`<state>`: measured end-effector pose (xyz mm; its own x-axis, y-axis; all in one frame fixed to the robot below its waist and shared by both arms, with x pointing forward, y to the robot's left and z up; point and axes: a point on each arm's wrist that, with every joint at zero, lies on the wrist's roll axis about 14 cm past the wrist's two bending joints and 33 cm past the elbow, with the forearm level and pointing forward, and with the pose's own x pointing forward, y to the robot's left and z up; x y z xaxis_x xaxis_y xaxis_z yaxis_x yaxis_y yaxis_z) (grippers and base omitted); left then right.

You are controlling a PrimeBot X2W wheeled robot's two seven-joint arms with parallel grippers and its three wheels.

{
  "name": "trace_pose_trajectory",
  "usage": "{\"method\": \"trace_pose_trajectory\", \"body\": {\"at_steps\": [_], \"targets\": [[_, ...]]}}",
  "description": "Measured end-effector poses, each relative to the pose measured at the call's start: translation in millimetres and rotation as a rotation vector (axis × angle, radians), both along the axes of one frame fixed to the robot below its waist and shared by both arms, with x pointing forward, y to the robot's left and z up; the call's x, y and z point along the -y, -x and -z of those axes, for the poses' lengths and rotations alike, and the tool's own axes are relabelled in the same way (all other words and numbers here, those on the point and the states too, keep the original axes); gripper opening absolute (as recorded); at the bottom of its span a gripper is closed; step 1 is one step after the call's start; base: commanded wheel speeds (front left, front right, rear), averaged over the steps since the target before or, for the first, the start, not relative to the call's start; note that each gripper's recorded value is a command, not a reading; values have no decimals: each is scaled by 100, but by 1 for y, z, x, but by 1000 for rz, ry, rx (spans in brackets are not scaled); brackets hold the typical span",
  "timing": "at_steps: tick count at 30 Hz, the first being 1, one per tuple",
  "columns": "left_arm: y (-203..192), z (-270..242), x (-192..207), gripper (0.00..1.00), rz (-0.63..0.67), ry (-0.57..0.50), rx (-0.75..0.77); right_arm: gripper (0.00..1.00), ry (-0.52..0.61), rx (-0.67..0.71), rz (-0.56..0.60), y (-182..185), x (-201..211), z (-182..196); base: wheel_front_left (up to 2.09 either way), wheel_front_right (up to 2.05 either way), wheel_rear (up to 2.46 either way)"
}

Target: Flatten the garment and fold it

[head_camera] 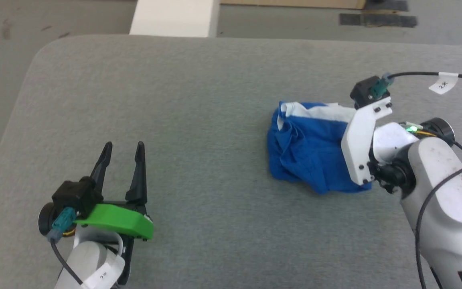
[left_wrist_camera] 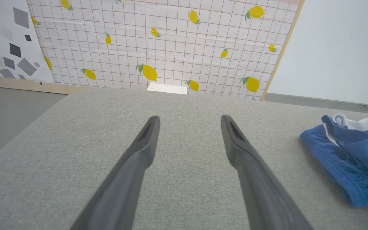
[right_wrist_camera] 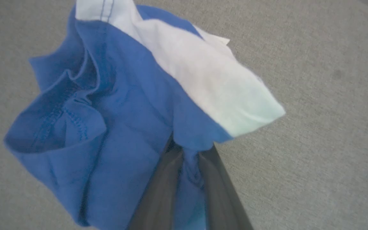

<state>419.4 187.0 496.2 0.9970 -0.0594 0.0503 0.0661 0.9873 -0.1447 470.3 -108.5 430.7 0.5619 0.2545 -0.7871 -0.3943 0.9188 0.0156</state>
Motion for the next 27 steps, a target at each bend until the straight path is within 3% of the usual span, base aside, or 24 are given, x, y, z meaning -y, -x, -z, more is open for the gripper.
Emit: {"method": "trace_pose_trajectory", "body": {"at_steps": [9,20,27], "targets": [[-19,-6,55,100,156,23,23,0,65,-14,112,34,69,-12,0,0,0],[-50,-5,141,100,407,29,25,0,130,-44,412,87,184,-11,0,0,0],[-77,1,158,100,481,-9,31,0,247,-41,613,102,270,-13,0,0,0]]}}
